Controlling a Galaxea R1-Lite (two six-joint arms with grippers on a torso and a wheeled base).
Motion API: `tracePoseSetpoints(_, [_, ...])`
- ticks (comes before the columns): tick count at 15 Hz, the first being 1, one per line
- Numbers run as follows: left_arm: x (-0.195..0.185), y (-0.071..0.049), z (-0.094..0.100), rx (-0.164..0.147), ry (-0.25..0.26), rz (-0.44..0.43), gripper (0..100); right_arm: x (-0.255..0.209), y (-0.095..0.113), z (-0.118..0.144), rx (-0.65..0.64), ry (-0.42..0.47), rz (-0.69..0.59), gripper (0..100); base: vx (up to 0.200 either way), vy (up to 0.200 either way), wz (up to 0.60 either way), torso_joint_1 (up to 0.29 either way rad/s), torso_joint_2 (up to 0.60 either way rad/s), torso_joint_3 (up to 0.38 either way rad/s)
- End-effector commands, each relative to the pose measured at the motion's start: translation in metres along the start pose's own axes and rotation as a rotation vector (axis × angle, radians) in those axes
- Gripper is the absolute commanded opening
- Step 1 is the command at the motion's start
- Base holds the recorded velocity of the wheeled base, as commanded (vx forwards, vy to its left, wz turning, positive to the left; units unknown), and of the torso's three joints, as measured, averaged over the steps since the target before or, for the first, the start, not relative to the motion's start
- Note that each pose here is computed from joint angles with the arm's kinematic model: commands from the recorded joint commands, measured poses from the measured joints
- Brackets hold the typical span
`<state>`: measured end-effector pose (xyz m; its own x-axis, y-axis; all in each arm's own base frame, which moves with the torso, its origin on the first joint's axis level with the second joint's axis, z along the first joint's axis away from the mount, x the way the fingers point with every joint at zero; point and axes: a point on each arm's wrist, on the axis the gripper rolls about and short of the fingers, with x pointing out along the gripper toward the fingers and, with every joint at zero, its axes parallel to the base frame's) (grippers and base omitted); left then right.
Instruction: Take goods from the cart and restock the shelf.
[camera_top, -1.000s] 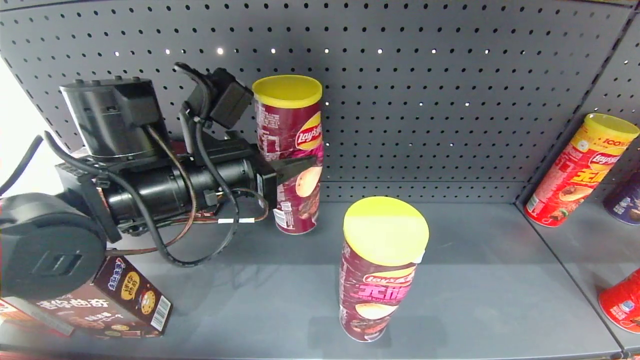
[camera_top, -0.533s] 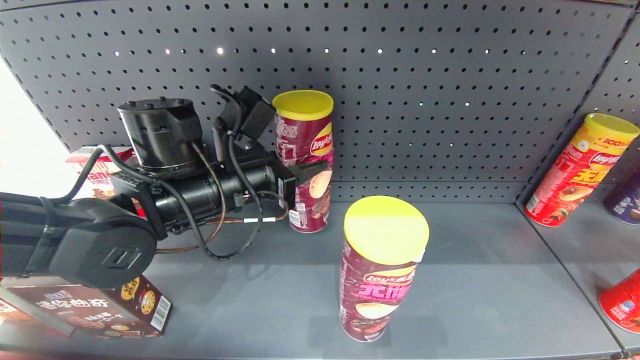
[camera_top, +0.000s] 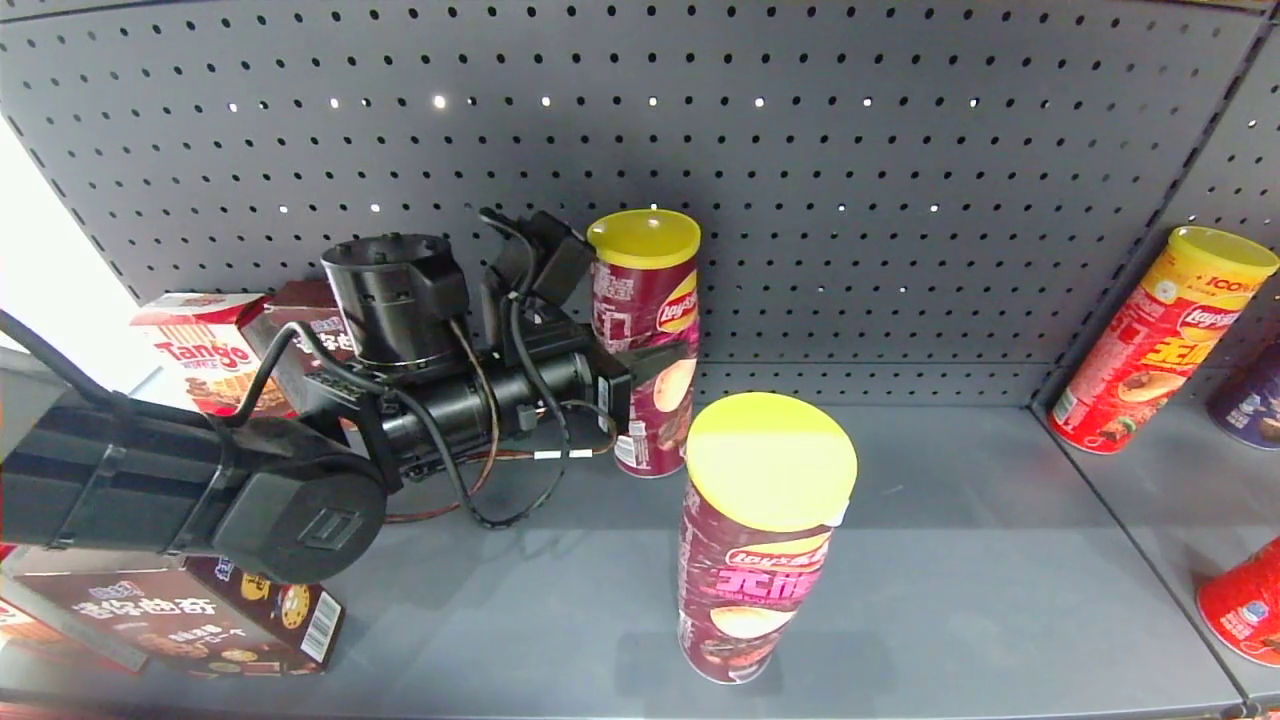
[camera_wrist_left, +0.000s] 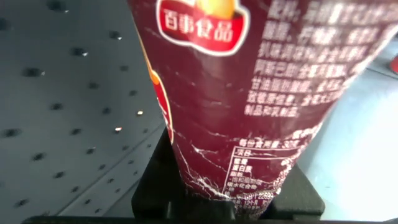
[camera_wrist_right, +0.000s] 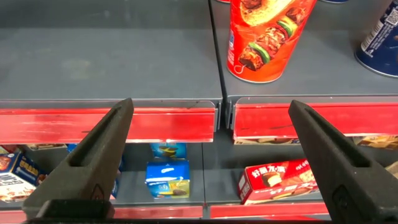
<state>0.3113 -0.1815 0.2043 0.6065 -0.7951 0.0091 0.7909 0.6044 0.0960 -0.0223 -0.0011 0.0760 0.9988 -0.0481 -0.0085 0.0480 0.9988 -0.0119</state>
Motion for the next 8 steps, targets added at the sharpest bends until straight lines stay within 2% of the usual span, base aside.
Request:
tracePoseSetpoints(1, [0.0035, 0.0001, -0.0062, -0.006, 0.013, -0.004, 0, 0.0002, 0.0, 0.0, -0.001, 0.002, -0.001, 100, 0.0, 0.0, 0.0, 0.0, 0.0, 0.0])
tracePoseSetpoints(6, [0.0089, 0.0017, -0.0146, -0.007, 0.021, -0.006, 0, 0.0002, 0.0, 0.0, -0.001, 0.002, -0.001, 100, 0.0, 0.0, 0.0, 0.0, 0.0, 0.0])
tracePoseSetpoints(8, [0.0121, -0.0007, -0.015, -0.001, 0.008, -0.016, 0, 0.0002, 0.0, 0.0, -0.001, 0.002, -0.001, 100, 0.0, 0.0, 0.0, 0.0, 0.0, 0.0])
